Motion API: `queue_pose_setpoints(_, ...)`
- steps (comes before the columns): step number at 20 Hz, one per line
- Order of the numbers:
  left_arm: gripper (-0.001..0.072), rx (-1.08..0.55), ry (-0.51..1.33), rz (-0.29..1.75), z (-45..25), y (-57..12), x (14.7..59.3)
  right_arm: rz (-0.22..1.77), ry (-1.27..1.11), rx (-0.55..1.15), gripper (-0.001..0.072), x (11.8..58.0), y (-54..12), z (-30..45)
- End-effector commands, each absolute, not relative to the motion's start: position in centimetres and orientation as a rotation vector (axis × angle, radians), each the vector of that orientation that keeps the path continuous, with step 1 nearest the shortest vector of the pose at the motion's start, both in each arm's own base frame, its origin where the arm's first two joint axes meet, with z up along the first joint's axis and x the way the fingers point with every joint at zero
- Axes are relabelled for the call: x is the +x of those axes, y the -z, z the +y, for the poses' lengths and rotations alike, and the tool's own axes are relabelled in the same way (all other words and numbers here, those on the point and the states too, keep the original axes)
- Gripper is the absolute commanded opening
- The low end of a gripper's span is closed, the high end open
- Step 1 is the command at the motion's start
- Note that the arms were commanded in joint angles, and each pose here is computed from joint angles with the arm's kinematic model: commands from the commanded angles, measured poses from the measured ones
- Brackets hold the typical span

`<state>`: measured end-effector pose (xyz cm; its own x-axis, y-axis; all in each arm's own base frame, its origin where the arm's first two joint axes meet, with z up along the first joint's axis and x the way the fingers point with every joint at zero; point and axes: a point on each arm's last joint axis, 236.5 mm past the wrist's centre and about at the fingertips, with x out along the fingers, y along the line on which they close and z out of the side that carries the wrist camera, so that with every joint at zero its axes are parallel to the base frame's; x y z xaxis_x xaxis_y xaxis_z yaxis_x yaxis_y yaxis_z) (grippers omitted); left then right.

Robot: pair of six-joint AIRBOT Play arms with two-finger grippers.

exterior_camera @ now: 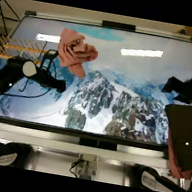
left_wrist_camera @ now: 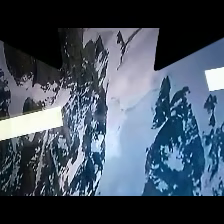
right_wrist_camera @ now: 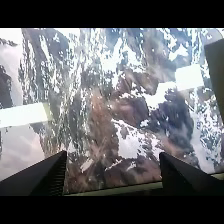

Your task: Fold the shirts.

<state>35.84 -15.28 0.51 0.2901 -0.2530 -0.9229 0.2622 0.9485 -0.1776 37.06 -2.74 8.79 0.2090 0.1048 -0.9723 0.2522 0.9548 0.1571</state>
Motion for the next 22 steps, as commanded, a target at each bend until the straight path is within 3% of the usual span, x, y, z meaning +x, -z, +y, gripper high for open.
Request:
queue_pose_setpoints(1, 0.0720, -0.078, 0.365, 1.190, -16.9, -0.9, 36.8, 1.301, 0.106, 0.310, 0.0688, 38.5, -9.1, -3.0)
queue_pose_setpoints(4, 0.0617, -0.245, 0.232, 1.017, -15.2, -1.8, 44.3, 1.272, 0.114, 0.304, 0.0688, 39.6, -8.7, -3.3)
queue_pose_setpoints(7, 0.0618, -0.339, 0.149, 0.990, -11.7, -1.2, 52.1, 1.292, 0.098, 0.298, 0.0688, 40.3, -7.4, -3.2)
queue_pose_setpoints(10, 0.0619, -0.567, 0.166, 1.001, -11.7, 0.0, 58.1, 1.367, 0.072, 0.322, 0.0688, 39.7, -5.9, -2.4)
queue_pose_setpoints(13, 0.0615, -0.663, 0.194, 1.004, -12.9, 2.2, 61.1, 1.400, 0.012, 0.342, 0.0688, 39.5, -5.4, -1.1)
queue_pose_setpoints(17, 0.0589, -0.765, 0.179, 1.057, -14.2, 5.4, 61.5, 1.379, 0.003, 0.344, 0.0687, 39.9, -5.5, -1.0)
queue_pose_setpoints(20, 0.0249, -0.773, 0.169, 1.085, -14.2, 6.7, 61.2, 1.380, -0.004, 0.337, 0.0688, 39.9, -5.5, -1.0)
queue_pose_setpoints(21, 0.0106, -0.783, 0.175, 1.081, -14.4, 6.4, 61.2, 1.379, -0.013, 0.325, 0.0687, 39.9, -5.5, -1.0)
queue_pose_setpoints(22, 0.0030, -0.805, 0.191, 1.072, -14.8, 5.7, 61.4, 1.379, -0.016, 0.321, 0.0687, 39.9, -5.5, -1.0)
